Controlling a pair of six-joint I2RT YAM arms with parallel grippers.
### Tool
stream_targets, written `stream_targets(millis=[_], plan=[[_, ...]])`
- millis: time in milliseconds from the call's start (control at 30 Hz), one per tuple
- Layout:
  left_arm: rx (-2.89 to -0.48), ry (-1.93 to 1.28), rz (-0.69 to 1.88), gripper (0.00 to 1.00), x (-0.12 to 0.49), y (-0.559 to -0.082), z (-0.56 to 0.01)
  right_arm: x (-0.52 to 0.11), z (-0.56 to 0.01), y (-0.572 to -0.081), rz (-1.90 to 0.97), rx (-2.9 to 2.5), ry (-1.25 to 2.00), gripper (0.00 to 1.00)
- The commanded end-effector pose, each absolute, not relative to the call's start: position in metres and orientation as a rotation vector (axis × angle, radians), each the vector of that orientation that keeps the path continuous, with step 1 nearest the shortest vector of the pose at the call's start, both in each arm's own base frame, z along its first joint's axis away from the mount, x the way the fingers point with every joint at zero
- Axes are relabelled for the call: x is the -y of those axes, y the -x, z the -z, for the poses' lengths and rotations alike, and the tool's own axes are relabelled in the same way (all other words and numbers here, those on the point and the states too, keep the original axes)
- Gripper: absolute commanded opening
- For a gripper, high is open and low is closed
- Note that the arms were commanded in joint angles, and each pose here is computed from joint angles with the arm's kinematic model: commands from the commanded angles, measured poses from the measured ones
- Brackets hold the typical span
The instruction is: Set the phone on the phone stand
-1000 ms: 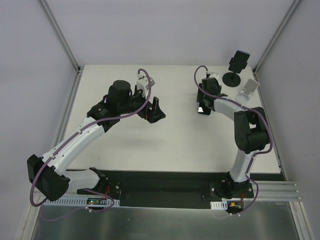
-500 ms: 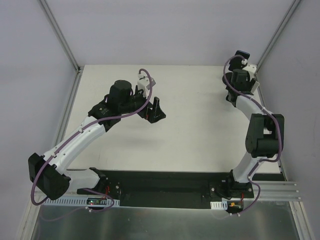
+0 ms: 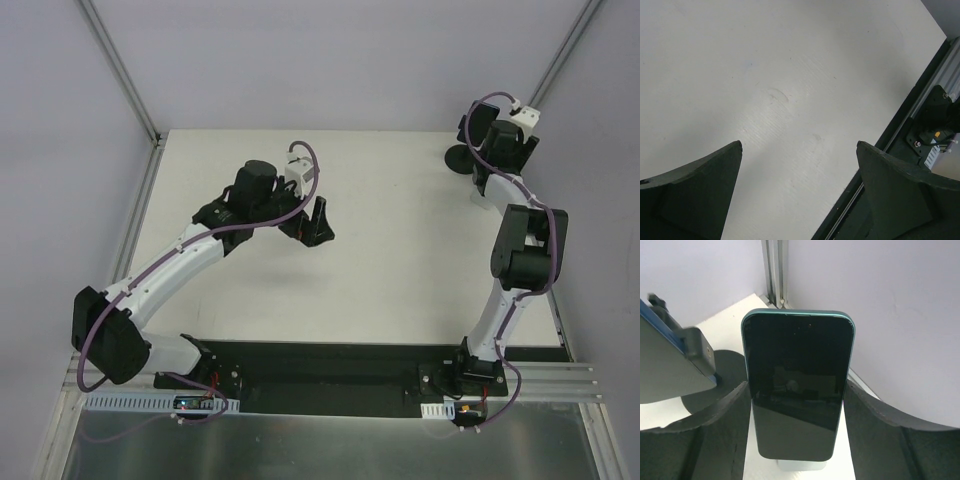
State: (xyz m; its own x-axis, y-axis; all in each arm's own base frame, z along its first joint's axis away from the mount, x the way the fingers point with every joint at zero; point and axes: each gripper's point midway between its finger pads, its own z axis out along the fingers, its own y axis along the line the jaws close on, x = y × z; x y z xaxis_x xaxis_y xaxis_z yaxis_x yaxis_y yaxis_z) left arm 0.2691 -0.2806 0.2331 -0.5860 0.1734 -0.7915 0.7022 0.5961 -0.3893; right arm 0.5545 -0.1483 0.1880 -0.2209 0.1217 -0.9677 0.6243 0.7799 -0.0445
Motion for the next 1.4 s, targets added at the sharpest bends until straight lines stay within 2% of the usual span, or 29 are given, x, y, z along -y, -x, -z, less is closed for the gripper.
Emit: stream_targets(millis=[0, 367, 1033, 1367], plan=[[-2.070, -0.704, 0.933, 0.95, 0.281, -0.274, -0.243, 0.157, -0.227, -0.574, 0.527, -1.595, -0.587, 0.01], [-2.096, -0.704, 0.940, 0.95, 0.282, -0.276, -0.235, 0.166, -0.204, -0.579, 0.576, -1.586, -0.553, 0.01], [-2.125, -0.707, 0.953, 0.94, 0.286, -0.278, -0.227, 0.177, -0.177, -0.559, 0.588, -1.580, -0.573, 0.03], [-2.137, -0.701, 0.953, 0.94, 0.286, -0.279, -0.223, 0.179, -0.218, -0.545, 0.612, -1.411, -0.666, 0.01]])
